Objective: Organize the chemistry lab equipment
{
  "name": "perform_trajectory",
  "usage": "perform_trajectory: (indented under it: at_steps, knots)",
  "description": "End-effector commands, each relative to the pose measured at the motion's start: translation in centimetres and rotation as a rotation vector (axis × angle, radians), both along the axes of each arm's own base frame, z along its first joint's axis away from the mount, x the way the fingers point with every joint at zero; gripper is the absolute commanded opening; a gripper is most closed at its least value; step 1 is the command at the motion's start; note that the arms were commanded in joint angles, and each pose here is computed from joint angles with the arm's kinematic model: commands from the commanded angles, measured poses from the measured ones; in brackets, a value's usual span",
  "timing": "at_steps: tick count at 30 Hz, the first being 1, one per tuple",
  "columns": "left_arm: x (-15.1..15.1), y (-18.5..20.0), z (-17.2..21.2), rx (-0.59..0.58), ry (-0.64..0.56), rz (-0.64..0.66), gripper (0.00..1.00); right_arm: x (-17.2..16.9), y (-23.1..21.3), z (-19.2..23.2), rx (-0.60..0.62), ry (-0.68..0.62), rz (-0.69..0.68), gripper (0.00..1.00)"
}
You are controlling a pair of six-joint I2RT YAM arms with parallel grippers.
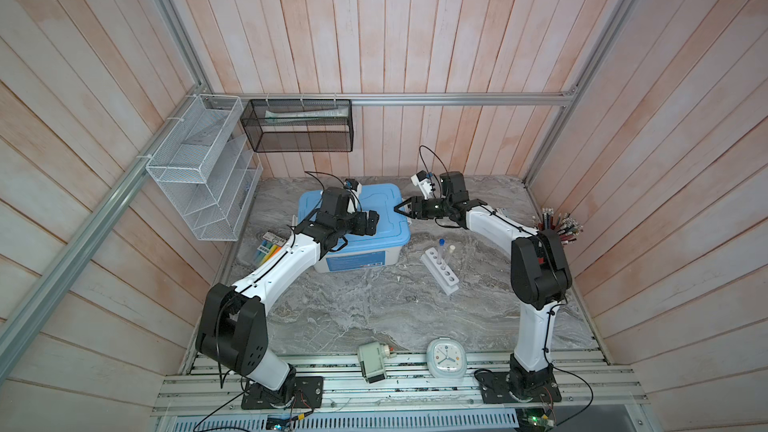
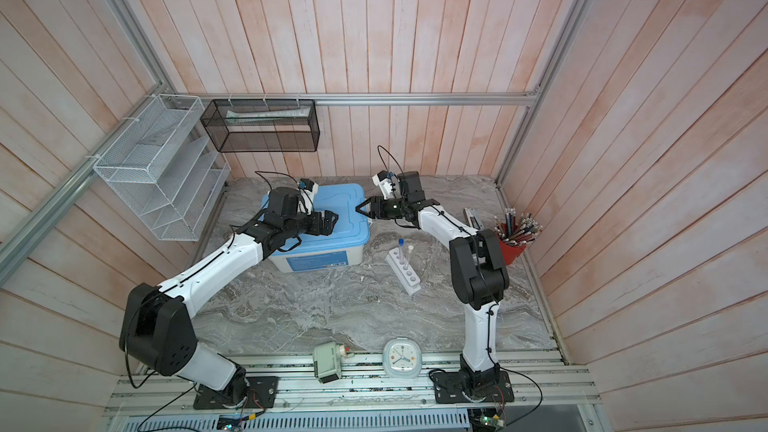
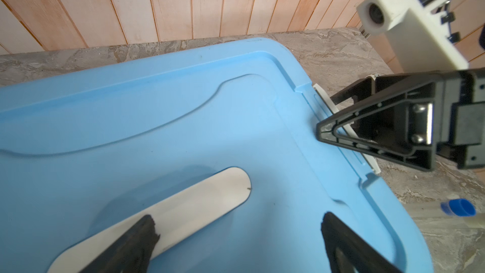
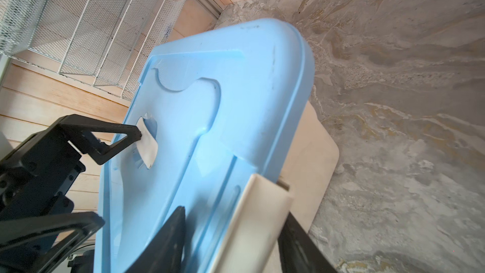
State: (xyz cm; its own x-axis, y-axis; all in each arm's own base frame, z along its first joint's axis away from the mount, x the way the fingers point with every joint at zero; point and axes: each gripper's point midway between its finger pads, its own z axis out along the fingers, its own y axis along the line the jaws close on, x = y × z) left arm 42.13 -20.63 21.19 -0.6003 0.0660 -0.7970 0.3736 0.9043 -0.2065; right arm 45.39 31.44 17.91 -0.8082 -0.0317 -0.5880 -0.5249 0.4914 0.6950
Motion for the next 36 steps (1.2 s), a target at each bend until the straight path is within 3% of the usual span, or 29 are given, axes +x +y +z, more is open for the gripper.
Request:
perform_trajectory:
  at_steps: [1, 36]
  knots:
    - [-1.59, 0.22, -3.19, 0.027, 0.106, -0.01, 1.0, 0.2, -0.41, -0.62, -0.076, -0.005, -0.035, 0.56]
    - [-1.81, 0.53, -2.58, 0.038, 0.087, -0.017, 1.0, 1.05, -0.64, -1.36, -0.25, -0.03, -0.147, 0.49]
